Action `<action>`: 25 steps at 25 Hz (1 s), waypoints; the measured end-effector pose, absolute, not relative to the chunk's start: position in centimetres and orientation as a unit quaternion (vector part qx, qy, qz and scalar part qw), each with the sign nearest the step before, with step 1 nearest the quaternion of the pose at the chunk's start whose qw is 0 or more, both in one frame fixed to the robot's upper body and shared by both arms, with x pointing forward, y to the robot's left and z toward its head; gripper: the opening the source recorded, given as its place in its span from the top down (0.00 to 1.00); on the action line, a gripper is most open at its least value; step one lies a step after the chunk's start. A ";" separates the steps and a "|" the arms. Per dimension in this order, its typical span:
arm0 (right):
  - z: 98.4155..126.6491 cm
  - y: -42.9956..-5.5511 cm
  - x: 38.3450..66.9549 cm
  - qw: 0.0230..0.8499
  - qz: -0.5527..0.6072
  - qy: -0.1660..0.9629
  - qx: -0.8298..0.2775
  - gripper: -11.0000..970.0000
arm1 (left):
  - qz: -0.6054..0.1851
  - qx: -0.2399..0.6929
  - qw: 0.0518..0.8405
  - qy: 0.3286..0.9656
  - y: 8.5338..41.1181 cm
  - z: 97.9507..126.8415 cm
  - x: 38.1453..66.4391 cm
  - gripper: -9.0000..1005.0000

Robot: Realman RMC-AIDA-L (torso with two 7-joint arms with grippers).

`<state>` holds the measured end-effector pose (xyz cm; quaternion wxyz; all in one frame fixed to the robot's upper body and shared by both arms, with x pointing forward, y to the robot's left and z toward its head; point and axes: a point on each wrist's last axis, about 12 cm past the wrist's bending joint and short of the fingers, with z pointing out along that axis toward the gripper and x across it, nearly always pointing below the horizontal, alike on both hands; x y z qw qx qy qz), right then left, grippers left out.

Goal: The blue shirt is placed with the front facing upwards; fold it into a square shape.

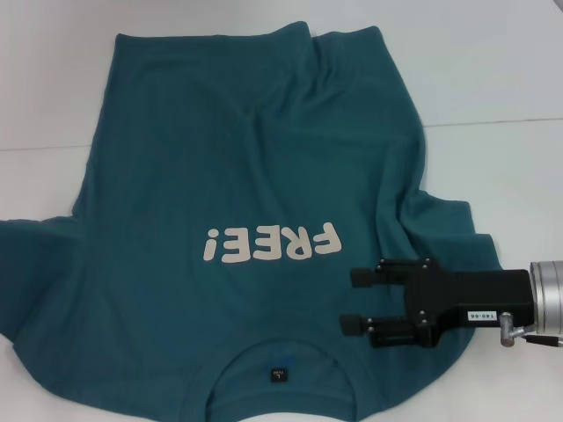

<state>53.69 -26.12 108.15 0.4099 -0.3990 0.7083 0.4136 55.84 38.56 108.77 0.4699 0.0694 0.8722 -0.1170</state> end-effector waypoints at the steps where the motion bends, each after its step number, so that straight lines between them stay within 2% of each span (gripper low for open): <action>1: 108.2 -26.1 53.7 0.410 0.414 0.708 -0.399 0.19 | -0.115 0.069 0.471 0.872 38.6 108.8 55.9 0.99; 14: 108.2 -26.1 53.8 0.410 0.413 0.707 -0.401 0.19 | -0.111 0.070 0.486 0.864 37.9 109.5 56.0 0.99; 25: 108.2 -26.1 53.8 0.411 0.413 0.707 -0.401 0.20 | -0.193 0.079 0.485 0.849 36.0 110.3 55.9 0.99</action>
